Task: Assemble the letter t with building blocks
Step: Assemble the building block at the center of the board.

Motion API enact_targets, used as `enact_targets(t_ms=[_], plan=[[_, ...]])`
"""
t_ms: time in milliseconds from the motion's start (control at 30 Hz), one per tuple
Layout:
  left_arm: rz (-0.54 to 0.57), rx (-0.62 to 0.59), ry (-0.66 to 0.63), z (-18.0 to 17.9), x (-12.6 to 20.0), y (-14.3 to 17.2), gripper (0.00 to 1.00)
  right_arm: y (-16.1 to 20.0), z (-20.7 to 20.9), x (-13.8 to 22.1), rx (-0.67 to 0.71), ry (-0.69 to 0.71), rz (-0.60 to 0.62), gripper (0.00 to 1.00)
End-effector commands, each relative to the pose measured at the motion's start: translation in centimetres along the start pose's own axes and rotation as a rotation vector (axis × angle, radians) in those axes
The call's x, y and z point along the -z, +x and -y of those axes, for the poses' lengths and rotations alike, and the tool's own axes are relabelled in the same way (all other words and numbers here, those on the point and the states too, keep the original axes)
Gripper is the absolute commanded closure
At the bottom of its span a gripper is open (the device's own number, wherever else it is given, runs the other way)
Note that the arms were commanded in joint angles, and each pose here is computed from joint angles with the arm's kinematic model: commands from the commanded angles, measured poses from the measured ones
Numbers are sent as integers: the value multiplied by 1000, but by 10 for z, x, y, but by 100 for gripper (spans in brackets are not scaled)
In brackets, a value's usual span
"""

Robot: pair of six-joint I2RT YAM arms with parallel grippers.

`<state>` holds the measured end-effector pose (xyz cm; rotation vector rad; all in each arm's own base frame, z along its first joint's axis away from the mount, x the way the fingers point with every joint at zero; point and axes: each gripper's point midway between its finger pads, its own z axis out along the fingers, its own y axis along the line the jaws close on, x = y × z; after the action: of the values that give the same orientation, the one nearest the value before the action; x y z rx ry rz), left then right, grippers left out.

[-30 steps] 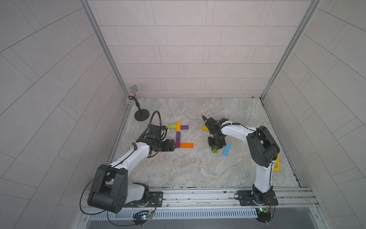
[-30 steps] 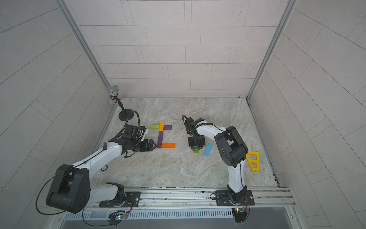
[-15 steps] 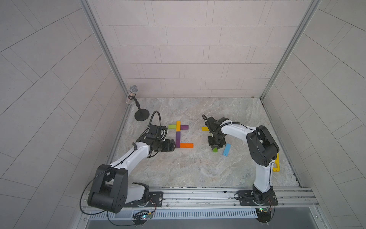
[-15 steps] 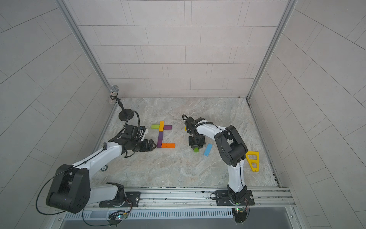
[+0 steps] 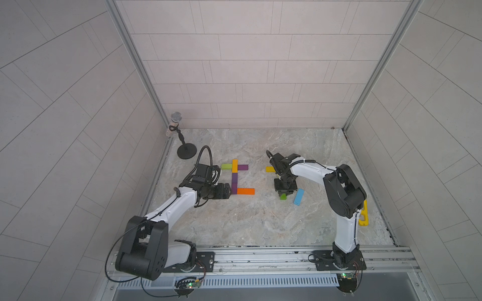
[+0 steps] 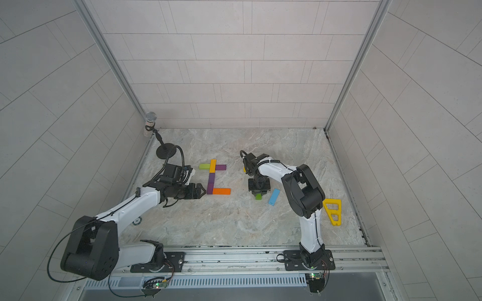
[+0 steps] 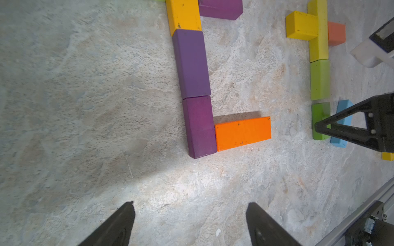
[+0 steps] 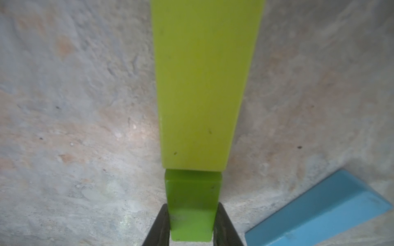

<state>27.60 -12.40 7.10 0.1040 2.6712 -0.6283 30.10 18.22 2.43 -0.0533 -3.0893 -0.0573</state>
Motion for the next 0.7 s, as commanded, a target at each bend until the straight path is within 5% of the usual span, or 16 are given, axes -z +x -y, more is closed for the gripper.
enact_targets(t_ms=[0,667], plan=[[12,-15,-10,-2,2,-4,13,-8,9,-15,-6,48,6,82],[11,-18,-7,-1,3,-5,13,-13,8,-17,-16,46,10,78]])
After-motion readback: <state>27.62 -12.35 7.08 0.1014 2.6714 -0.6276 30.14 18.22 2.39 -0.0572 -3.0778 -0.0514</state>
